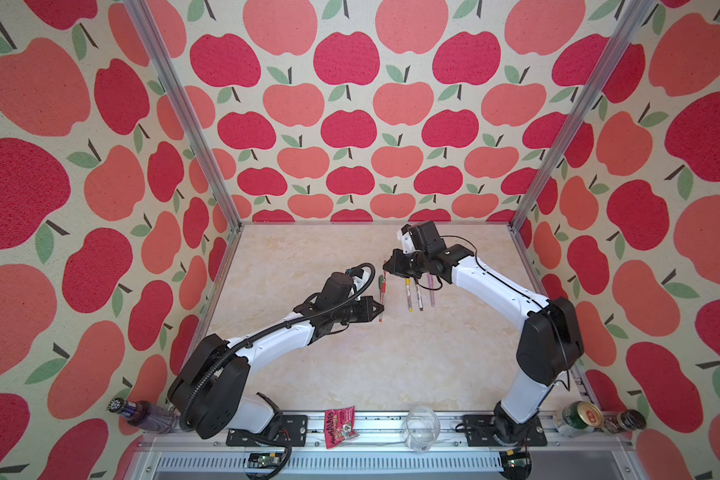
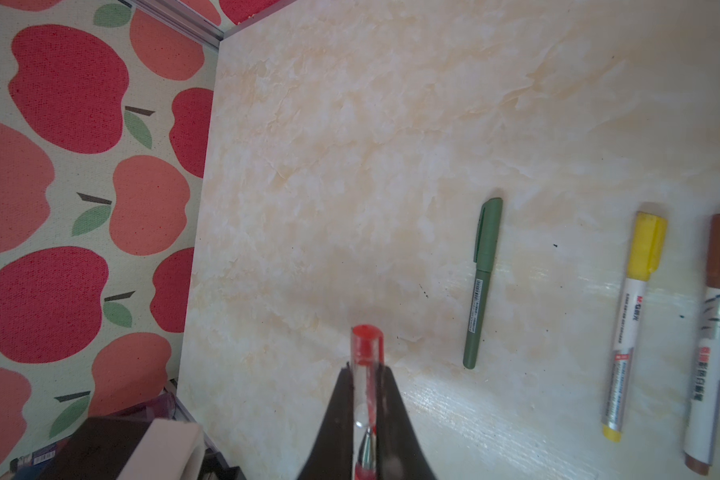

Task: Insert the pens into the pen caps
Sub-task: 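Lift the red cap with the right gripper above the held pen tip, then lower the red cap onto the pen tip and press it down with the right gripper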

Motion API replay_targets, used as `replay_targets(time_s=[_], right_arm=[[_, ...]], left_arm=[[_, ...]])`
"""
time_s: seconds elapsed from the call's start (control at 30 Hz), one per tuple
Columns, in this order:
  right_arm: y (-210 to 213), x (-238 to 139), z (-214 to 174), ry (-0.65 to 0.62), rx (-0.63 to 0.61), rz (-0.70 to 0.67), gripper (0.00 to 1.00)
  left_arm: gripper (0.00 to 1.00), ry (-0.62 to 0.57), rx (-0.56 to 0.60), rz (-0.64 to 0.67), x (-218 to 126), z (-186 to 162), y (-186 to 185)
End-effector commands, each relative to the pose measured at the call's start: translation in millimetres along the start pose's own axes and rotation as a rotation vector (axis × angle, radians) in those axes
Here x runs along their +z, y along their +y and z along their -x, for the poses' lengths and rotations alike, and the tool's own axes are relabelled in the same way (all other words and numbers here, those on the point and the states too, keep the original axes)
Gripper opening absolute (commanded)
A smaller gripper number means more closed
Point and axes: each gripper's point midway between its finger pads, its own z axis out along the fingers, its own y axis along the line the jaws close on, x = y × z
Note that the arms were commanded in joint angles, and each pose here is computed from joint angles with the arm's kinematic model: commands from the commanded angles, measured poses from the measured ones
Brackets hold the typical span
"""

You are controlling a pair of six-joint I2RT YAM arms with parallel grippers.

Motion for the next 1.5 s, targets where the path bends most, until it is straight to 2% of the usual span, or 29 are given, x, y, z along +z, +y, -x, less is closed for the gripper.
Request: replay_targets(time_s=[0.0, 0.8, 1.47], right_arm=[[10, -9, -3, 0.001, -0.011, 0.029, 0.08], [13, -11, -10, 0.009, -0.024, 0.026, 0.07], [27, -12, -42, 0.045, -0.054, 0.028, 0.06]], left_arm=[[0.08, -0.046, 0.017, -0.024, -3, 15, -14], [0.08, -0.076, 0.02, -0.003, -9, 18, -11], [0.08, -0.149, 0.02, 0.038, -23, 27, -4]])
